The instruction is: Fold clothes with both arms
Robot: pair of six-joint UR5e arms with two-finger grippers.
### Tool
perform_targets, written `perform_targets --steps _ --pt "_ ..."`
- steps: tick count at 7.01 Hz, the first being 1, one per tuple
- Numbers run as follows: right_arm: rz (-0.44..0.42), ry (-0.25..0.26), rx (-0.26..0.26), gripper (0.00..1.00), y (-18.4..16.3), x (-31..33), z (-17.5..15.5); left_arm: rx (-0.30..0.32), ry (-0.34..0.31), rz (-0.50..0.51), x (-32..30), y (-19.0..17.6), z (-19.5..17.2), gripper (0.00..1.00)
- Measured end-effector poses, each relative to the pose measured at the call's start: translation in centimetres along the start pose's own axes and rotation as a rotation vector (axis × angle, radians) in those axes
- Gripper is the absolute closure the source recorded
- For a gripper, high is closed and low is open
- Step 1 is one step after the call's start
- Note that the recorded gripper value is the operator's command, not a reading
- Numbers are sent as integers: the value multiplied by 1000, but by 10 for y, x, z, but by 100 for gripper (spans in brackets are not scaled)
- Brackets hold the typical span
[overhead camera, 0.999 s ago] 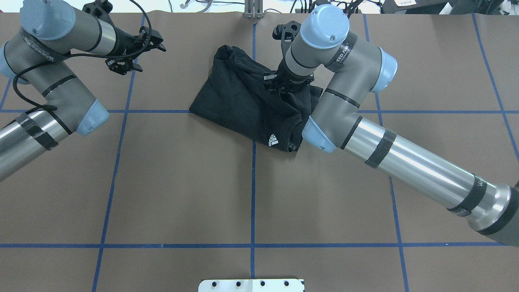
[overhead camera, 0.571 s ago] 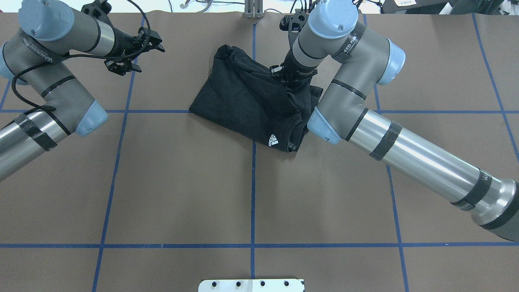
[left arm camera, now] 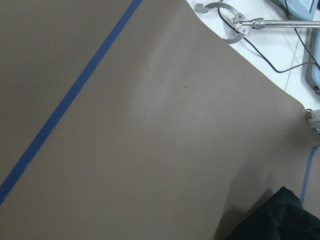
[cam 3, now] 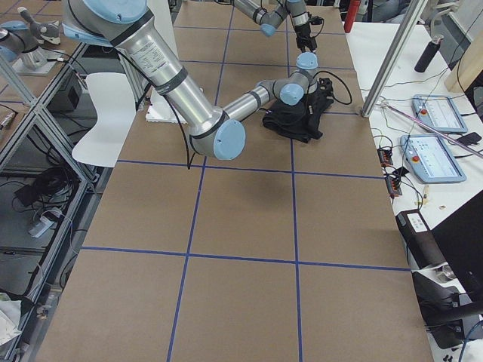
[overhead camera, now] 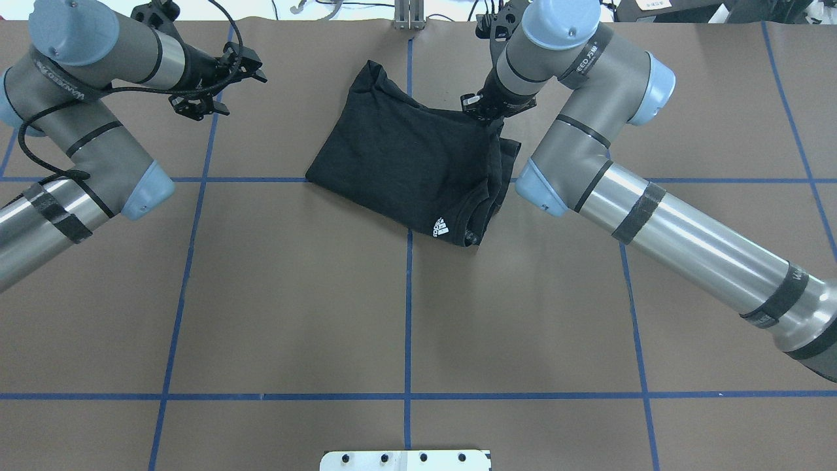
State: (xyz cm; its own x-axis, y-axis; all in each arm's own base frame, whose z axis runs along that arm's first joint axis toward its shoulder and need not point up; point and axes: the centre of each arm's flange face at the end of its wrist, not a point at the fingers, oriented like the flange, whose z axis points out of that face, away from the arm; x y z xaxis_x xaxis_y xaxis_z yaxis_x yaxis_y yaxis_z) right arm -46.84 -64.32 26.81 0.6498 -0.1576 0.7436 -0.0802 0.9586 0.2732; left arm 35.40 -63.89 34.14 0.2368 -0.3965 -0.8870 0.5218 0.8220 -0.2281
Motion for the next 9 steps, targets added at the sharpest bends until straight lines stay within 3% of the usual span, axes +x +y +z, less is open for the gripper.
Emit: perform_targets --steps 2,5,6,7,9 --pt "9 57 18 100 -7 27 32 5 3 -2 2 0 -1 0" --pt "3 102 28 100 3 43 72 7 1 -10 1 1 -1 0" --pt "7 106 33 47 0 46 72 6 1 -10 1 1 -1 0" --pt "14 103 35 0 -6 51 67 5 1 -9 2 2 -1 0" --pt "31 68 29 0 -28 61 44 -1 8 -3 5 4 -2 0"
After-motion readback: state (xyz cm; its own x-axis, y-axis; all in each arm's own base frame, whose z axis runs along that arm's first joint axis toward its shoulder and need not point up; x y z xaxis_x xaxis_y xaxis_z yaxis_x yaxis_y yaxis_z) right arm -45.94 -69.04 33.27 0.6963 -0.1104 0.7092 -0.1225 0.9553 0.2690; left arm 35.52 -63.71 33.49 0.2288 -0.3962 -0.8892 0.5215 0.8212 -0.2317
